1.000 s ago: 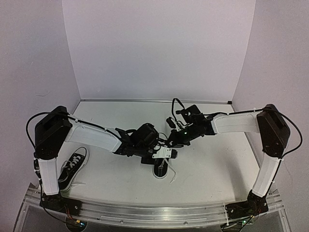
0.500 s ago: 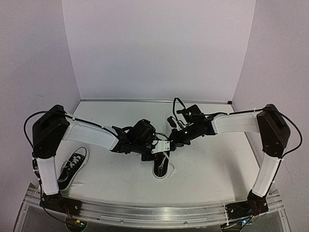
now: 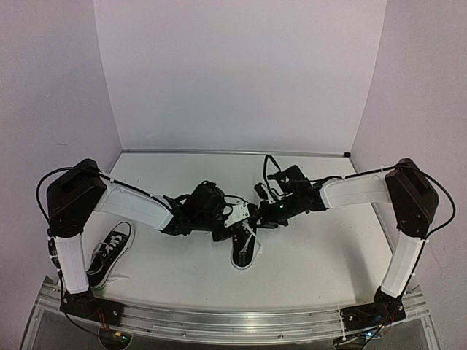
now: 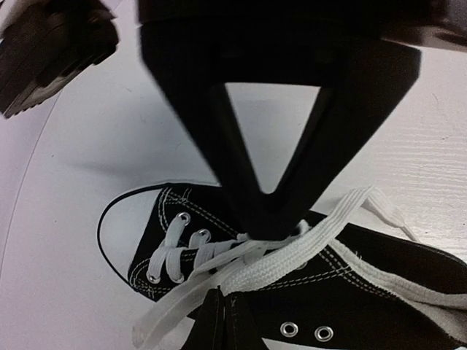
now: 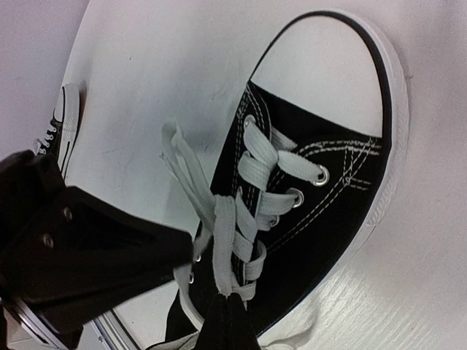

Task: Tie the shoes

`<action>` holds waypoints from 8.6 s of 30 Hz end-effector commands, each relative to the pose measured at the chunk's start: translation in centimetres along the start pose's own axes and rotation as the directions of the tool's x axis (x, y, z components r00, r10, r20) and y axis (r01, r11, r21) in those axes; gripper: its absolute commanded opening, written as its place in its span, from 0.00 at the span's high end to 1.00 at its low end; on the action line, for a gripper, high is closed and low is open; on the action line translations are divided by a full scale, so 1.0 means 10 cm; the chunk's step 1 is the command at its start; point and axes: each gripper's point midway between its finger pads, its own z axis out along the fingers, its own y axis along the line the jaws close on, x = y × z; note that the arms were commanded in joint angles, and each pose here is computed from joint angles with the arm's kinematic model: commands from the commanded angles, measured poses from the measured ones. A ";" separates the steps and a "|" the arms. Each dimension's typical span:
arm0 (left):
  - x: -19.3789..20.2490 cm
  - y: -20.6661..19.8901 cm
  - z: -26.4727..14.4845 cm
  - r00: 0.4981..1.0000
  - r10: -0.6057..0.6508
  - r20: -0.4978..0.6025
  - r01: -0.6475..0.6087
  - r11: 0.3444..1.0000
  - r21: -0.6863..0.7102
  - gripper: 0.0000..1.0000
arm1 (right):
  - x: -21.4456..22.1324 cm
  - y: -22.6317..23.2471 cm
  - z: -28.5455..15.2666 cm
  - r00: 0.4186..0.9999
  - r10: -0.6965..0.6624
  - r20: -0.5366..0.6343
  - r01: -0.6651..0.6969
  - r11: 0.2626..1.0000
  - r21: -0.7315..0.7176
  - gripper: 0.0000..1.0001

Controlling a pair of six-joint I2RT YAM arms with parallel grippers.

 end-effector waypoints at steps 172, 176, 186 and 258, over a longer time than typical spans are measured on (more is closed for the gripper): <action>-0.10 0.11 -0.10 0.970 -0.187 0.155 0.189 0.982 0.006 0.82 | -0.20 0.16 -0.10 0.986 0.136 0.099 -0.108 0.962 -0.250 1.00; -0.04 0.09 -0.19 0.973 -0.188 0.134 0.189 0.982 0.003 0.74 | -0.18 0.14 -0.09 0.985 0.142 0.098 -0.115 0.963 -0.242 1.00; -0.09 0.21 -0.41 0.933 -0.323 0.162 0.324 0.946 0.021 0.54 | -0.15 0.14 -0.11 0.987 0.132 0.095 -0.106 0.965 -0.241 1.00; 0.13 0.80 -0.38 0.759 -0.627 0.175 0.642 0.766 -0.036 1.00 | 0.20 -0.44 -0.37 0.966 0.216 0.139 -0.211 0.976 -0.055 1.00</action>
